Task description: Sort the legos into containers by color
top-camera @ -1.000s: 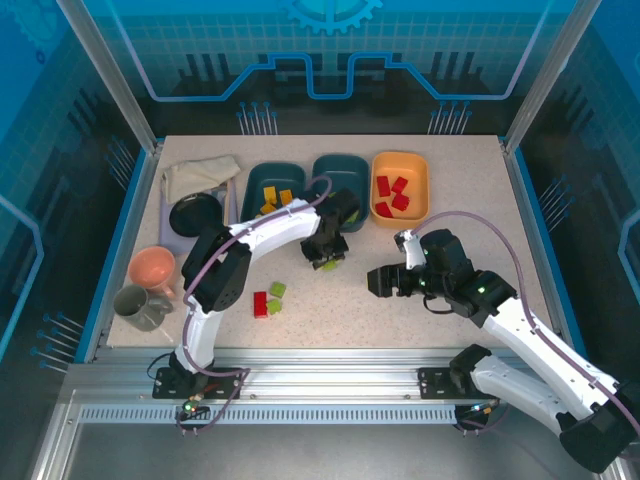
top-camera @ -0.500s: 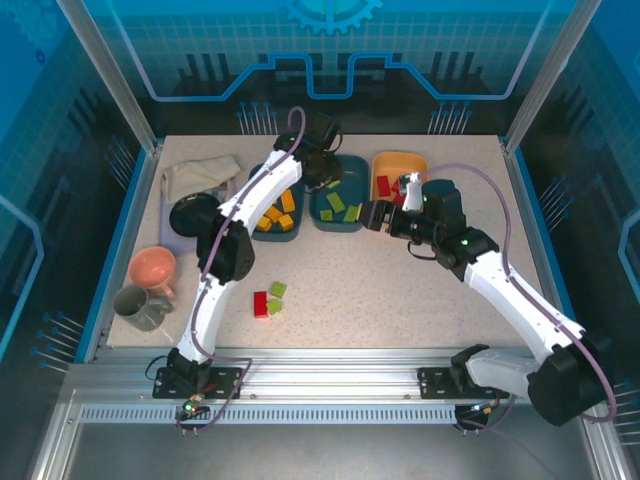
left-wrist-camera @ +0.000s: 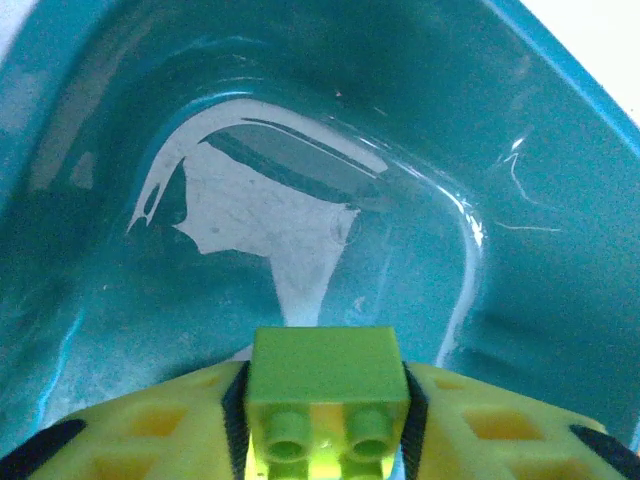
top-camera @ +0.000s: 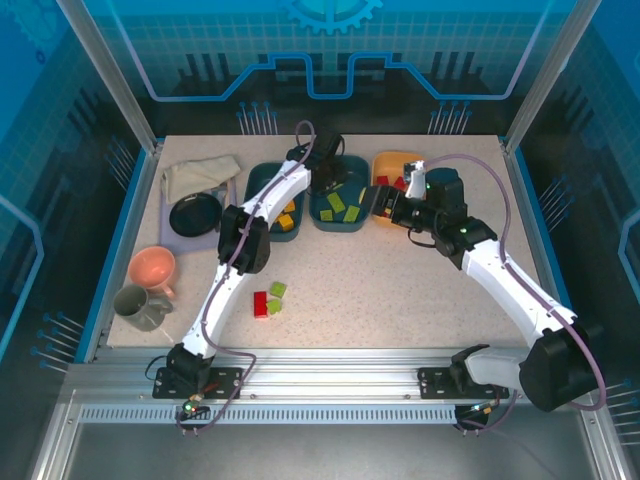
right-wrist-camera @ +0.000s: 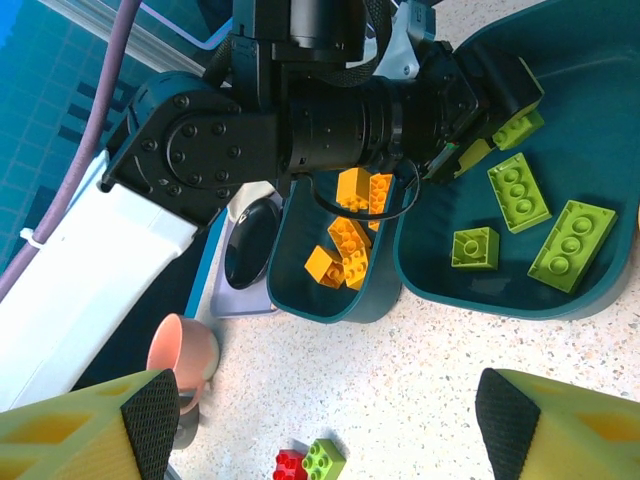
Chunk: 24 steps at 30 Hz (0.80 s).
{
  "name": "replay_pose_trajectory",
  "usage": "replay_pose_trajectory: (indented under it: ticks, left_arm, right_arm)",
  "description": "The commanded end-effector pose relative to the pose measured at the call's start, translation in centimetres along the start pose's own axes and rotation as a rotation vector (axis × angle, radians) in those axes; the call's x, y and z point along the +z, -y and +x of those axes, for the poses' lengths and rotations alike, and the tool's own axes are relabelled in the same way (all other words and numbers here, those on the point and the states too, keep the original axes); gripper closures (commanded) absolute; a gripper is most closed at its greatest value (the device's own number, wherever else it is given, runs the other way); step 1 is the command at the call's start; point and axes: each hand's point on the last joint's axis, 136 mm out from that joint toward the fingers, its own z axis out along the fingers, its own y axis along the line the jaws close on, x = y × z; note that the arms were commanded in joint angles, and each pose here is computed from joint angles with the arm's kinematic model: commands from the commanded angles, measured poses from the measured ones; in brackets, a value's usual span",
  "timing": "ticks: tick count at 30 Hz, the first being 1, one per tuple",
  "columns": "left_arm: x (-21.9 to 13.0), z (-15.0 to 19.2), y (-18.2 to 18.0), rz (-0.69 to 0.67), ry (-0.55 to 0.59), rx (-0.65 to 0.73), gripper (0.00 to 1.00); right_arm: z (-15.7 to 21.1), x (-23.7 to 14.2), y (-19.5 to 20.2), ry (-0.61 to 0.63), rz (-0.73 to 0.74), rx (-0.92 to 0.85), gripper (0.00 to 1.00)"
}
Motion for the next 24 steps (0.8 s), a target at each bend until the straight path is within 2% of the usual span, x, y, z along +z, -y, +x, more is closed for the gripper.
replay_pose_trajectory:
  ticks: [1, 7, 12, 15, 19, 24]
  left_arm:
    - [0.0, -0.8, 0.7, 0.028, 0.021, -0.020, 0.48]
    - [-2.6, -1.7, 2.7, 0.084, 0.040, -0.024, 0.39]
    - [-8.7, -2.7, 4.7, 0.124, 0.070, -0.047, 0.37]
    - [-13.2, -2.8, 4.5, 0.119, 0.092, -0.064, 0.36]
    - [-18.5, -1.7, 1.8, 0.070, 0.093, -0.070, 0.35]
    - [-23.7, 1.8, -6.2, -0.087, 0.068, -0.099, 0.35]
  right_arm:
    - [-0.7, -0.4, 0.0, 0.016, -0.017, 0.010, 0.19]
    - [-0.6, -0.4, -0.1, -0.001, -0.024, -0.009, 0.19]
    - [-0.3, -0.7, -0.3, -0.023, -0.004, -0.090, 0.19]
    - [0.8, -0.8, -0.8, -0.085, 0.033, -0.192, 0.20]
    - [3.2, -0.2, -1.8, -0.166, 0.051, -0.294, 0.21]
    - [8.6, 1.1, -3.8, -0.282, 0.041, -0.397, 0.21]
